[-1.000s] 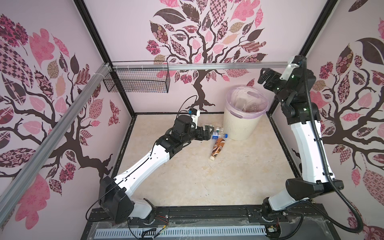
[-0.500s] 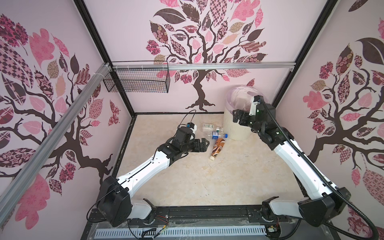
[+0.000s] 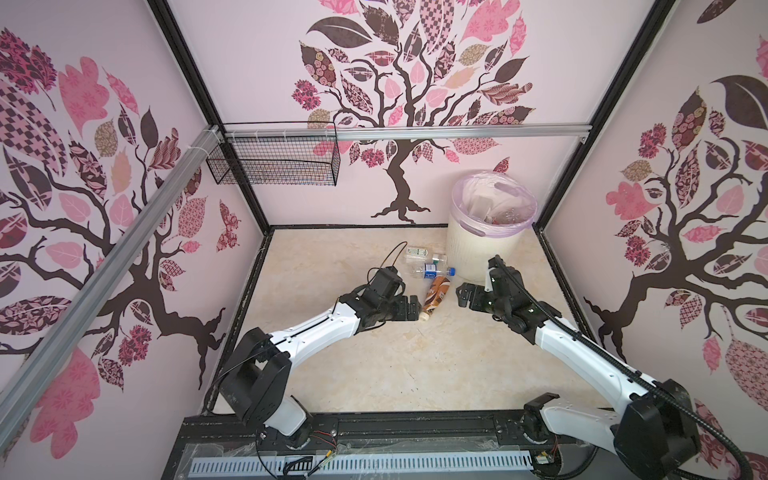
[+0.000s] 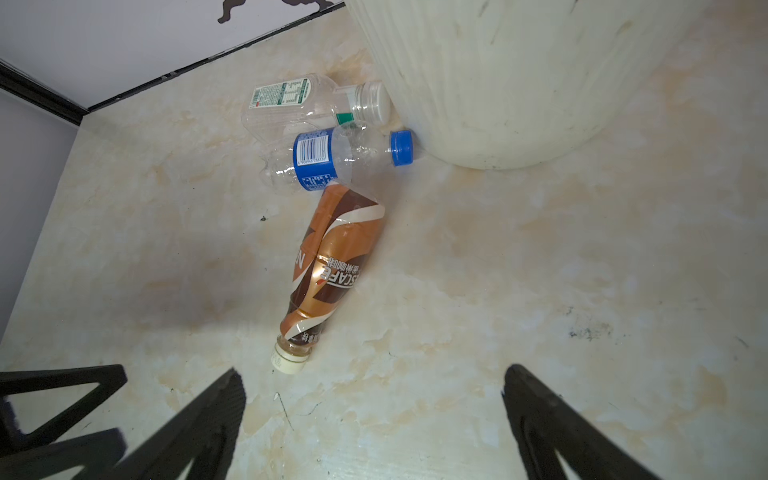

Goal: Throw the plastic bottles in the bin
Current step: 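Lower the left gripper onto the brown Nescafe bottle while the right gripper returns, then close the left gripper on the Nescafe bottle near its cap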

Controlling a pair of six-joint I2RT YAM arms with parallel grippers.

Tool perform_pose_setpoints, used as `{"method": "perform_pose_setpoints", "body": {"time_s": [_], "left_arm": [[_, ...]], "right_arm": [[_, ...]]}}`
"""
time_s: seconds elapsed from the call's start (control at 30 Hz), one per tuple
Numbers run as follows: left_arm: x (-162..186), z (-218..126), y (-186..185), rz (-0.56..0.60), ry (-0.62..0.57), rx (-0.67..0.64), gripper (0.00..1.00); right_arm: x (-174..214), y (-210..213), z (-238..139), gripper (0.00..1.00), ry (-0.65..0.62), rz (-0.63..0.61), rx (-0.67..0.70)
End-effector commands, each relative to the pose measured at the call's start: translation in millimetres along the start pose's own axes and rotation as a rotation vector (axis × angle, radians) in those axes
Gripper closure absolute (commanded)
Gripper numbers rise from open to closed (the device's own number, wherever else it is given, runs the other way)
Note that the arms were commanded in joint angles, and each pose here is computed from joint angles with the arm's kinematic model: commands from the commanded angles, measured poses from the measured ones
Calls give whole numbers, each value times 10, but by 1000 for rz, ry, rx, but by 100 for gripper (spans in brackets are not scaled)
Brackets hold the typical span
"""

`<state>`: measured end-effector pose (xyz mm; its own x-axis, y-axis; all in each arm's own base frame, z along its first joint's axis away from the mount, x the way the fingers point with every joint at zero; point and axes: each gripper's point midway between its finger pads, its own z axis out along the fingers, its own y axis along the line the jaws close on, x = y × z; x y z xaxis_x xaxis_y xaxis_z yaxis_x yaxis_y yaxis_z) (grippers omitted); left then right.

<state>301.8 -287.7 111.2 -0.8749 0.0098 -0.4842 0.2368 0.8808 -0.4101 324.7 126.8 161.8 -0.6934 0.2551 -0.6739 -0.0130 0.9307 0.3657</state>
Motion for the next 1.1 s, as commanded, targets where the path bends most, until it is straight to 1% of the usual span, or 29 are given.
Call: {"method": "perform_pose_setpoints", "body": {"time_s": [0.0,0.13,0.3,0.57,0.73,0.93,1.07], "left_arm": [[-71,158,37,20,3,-72,2],[-55,406,22,36,42,-97,2],[-84,638,-122,112,70,-84,2],[-78,825,-314,209,79,-49,5],[-55,947,-322,250,89,-75,11],[-31,1061,-303,273,98,-79,18],[-25,1107,-287,276,95,-85,27]], "right_arm": [[-93,103,-131,0,-53,26,-59],[17,42,-137,0,-35,74,-69],[15,-47,-169,0,-31,123,-67],[-59,-212,-246,0,-47,204,-42],[-72,-142,-253,0,-40,235,-88],[-85,-144,-283,0,-53,272,-100],[-71,-147,-295,0,-52,278,-107]]}}
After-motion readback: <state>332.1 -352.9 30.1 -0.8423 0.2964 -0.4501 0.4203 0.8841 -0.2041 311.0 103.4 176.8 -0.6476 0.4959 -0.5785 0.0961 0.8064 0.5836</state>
